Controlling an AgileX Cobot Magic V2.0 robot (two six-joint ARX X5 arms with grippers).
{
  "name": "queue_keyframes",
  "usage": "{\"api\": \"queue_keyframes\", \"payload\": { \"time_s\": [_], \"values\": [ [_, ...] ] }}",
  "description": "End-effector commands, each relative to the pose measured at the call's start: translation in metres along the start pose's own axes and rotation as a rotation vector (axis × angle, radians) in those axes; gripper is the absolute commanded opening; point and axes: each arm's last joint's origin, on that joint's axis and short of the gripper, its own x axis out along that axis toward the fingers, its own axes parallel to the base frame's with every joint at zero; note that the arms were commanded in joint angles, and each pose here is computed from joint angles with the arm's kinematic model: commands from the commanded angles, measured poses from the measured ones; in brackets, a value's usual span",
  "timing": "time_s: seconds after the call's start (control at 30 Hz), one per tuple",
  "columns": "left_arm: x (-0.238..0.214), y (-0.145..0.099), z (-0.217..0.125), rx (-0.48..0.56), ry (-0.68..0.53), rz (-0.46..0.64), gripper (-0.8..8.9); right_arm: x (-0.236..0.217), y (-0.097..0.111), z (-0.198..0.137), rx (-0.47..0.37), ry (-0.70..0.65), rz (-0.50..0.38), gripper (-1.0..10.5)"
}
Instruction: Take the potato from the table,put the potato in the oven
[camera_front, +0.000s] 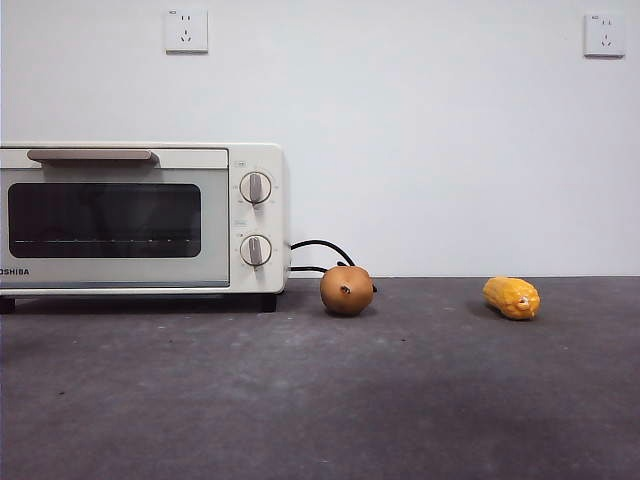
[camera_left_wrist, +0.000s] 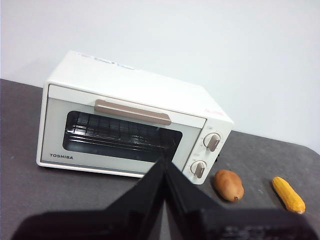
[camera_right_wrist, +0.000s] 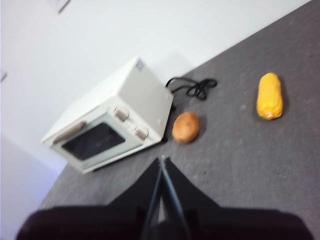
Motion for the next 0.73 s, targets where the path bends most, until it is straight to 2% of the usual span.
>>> {"api": "queue_keyframes", "payload": {
  "time_s": [0.03, 0.27, 0.43, 0.57, 0.67, 0.73],
  "values": [
    [0.002, -0.005, 0.016, 0.051, 0.013, 0.001, -0.05, -0.002, 0.01, 0.012, -0.072, 0.047, 0.01, -0.1],
    [0.017, -0.014, 0.047, 0.081, 0.044, 0.01, -0.05, 0.005, 0.03, 0.044, -0.171, 0.177, 0.055, -0.1],
    [0.039, -0.015, 0.06, 0.179, 0.094, 0.019, -0.05, 0.021, 0.038, 0.064, -0.202, 0.263, 0.109, -0.1],
    [0.058, -0.014, 0.064, 0.284, 0.151, 0.006, -0.06, 0.037, 0.041, 0.075, -0.192, 0.348, 0.217, -0.1],
    [0.077, -0.014, 0.065, 0.274, 0.215, -0.056, -0.06, 0.051, 0.04, 0.081, -0.161, 0.409, 0.256, -0.1],
    [0.091, -0.013, 0.065, 0.262, 0.26, -0.084, -0.07, 0.059, 0.039, 0.085, -0.158, 0.443, 0.249, -0.1]
  ]
}}
